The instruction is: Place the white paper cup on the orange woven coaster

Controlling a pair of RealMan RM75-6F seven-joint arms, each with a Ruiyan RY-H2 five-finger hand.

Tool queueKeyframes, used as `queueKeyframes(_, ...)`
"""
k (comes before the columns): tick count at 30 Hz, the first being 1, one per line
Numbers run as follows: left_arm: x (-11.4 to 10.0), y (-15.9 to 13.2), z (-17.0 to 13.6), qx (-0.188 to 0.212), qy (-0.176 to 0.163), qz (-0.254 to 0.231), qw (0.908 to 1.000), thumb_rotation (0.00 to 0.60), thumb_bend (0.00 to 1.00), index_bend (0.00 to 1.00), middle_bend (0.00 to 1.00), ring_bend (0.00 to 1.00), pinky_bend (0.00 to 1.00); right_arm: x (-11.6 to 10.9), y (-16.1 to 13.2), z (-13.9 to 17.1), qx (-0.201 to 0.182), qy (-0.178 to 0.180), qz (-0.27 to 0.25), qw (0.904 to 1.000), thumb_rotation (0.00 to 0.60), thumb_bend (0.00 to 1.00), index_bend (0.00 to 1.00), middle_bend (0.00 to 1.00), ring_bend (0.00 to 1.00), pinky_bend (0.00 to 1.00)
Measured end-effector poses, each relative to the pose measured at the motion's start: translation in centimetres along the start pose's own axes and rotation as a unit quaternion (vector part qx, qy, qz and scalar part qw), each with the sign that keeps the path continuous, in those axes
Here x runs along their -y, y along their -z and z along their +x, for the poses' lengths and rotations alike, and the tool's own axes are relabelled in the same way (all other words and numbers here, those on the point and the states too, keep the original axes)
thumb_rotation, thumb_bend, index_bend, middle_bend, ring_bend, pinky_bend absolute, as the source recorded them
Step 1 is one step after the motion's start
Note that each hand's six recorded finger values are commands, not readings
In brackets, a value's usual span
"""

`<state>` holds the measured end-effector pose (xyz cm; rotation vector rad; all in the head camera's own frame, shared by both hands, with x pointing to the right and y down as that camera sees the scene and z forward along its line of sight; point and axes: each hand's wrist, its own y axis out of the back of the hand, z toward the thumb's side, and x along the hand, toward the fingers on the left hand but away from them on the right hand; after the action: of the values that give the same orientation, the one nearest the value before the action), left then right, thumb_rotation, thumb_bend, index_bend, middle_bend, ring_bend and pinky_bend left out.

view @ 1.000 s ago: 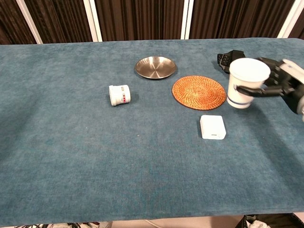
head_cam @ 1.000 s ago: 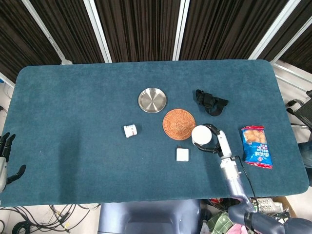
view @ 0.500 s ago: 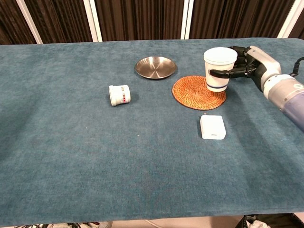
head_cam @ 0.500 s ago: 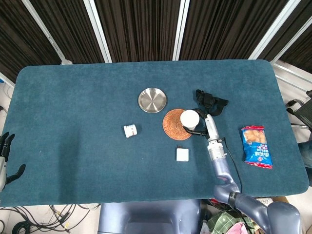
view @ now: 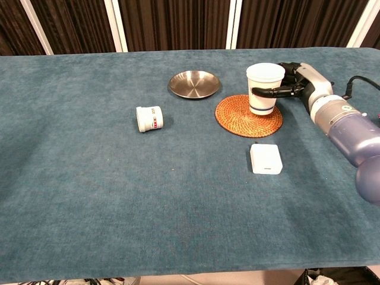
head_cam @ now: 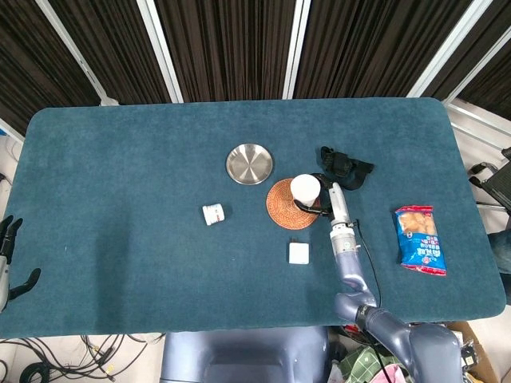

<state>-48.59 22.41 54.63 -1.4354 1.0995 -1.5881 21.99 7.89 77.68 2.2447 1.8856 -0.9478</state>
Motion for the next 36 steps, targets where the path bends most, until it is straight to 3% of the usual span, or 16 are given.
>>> queueKeyframes(4, 0.0, 0.0, 0.0, -0.001, 0.0, 0.0, 1.0, 0.6, 0.27, 0.0, 0.02, 0.0, 0.0, 0.7, 0.4, -0.1, 0.004, -0.006, 0.004, 1.0, 0.6, 0.1, 0.29, 0.25, 0.27, 0.15)
queueKeyframes(7, -0.1, 0.1, 0.1, -0.001, -0.001, 0.0, 1.0, 0.6, 0.27, 0.0, 0.02, 0.0, 0.0, 1.2, 0.6, -0.1, 0.004, -0.018, 0.005, 0.9998, 0.6, 0.05, 0.11, 0.11, 0.14, 0.12)
queueKeyframes(9, 0.0, 0.1, 0.1, -0.001, 0.0, 0.0, 1.0, 0.6, 0.27, 0.0, 0.02, 0.0, 0.0, 1.4, 0.6, 0.0, 0.003, -0.027, 0.004, 0.9996, 0.6, 0.04, 0.05, 0.05, 0.09, 0.12)
queueKeyframes(13, 0.0, 0.1, 0.1, -0.001, 0.0, 0.0, 1.0, 0.6, 0.27, 0.0, 0.02, 0.0, 0.0, 1.4, 0.8, 0.1, 0.003, -0.039, 0.013, 0.9991, 0.6, 0.02, 0.01, 0.0, 0.04, 0.11)
queueKeyframes(20, -0.1, 0.2, 0.1, -0.003, -0.002, 0.0, 1.0, 0.6, 0.27, 0.0, 0.02, 0.0, 0.0, 0.4, 0.9, 0.6, -0.005, -0.049, 0.019, 0.9986, 0.6, 0.02, 0.0, 0.0, 0.04, 0.11)
queueKeyframes(26, -0.1, 0.2, 0.1, -0.004, -0.001, 0.002, 1.0, 0.6, 0.27, 0.0, 0.02, 0.0, 0.0, -2.3, 0.6, 1.8, -0.026, -0.052, 0.045, 0.9973, 0.6, 0.02, 0.0, 0.0, 0.04, 0.11)
queueKeyframes(36, -0.2, 0.1, 0.1, -0.008, -0.006, 0.007, 0.9999, 0.6, 0.27, 0.0, 0.02, 0.0, 0.0, -10.9, 0.6, 6.1, -0.041, -0.059, 0.172, 0.9825, 0.6, 0.03, 0.0, 0.01, 0.04, 0.11)
